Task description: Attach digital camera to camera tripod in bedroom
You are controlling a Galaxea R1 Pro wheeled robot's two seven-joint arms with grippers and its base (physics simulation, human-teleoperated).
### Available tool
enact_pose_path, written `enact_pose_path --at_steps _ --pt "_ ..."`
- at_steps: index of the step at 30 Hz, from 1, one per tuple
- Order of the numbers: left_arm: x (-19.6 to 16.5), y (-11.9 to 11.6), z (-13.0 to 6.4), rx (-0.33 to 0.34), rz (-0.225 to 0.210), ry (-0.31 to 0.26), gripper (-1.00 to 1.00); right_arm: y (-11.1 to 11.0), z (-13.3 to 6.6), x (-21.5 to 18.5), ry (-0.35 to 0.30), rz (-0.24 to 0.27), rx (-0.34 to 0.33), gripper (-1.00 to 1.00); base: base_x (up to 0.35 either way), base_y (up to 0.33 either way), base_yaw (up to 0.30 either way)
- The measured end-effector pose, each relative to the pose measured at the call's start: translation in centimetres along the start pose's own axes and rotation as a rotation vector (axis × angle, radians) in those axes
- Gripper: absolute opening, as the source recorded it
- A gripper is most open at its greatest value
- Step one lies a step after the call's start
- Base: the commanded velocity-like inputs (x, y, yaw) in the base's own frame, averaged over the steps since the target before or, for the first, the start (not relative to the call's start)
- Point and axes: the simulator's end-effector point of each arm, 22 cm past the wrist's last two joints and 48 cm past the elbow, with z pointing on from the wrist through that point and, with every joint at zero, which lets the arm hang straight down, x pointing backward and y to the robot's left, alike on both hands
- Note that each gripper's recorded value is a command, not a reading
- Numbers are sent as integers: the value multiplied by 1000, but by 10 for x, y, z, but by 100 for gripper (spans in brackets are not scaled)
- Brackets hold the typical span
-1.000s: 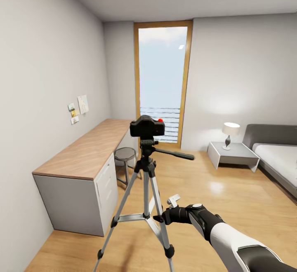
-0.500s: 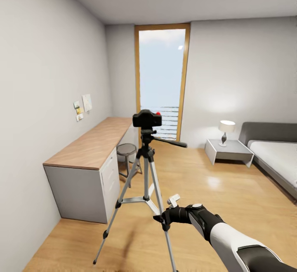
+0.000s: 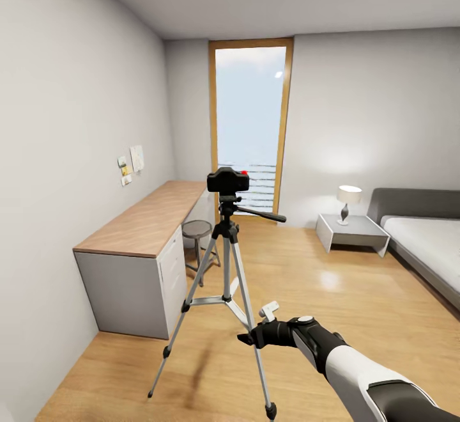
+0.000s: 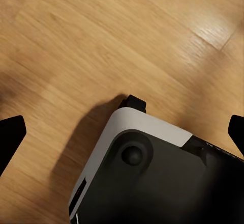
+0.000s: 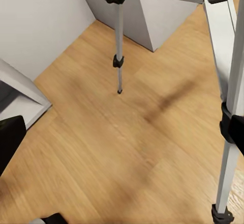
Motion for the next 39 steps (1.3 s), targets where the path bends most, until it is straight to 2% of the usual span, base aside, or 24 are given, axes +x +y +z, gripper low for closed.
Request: enact_pose_path --at_steps 8,15,16,19,24,33,39 --pt "0 0 0 0 0 0 100 -1 0 0 1 4 5 100 -2 0 0" --pt "0 -1 0 2 0 -2 100 -17 -8 2 -3 11 27 100 0 0 0" --pt "0 -1 0 2 0 -1 100 -33 -18 7 3 13 50 100 0 0 0" --pt "0 -2 0 3 0 -1 100 -56 -31 13 10 18 83 100 0 0 0" --pt "1 -4 0 6 1 0 100 -75 -43 23 24 35 115 100 0 0 0" --pt "2 -8 0 11 7 1 100 -113 -72 96 142 133 187 100 0 0 0" --pt "4 -12 0 17 10 3 100 -152 -100 124 192 173 300 100 0 0 0"
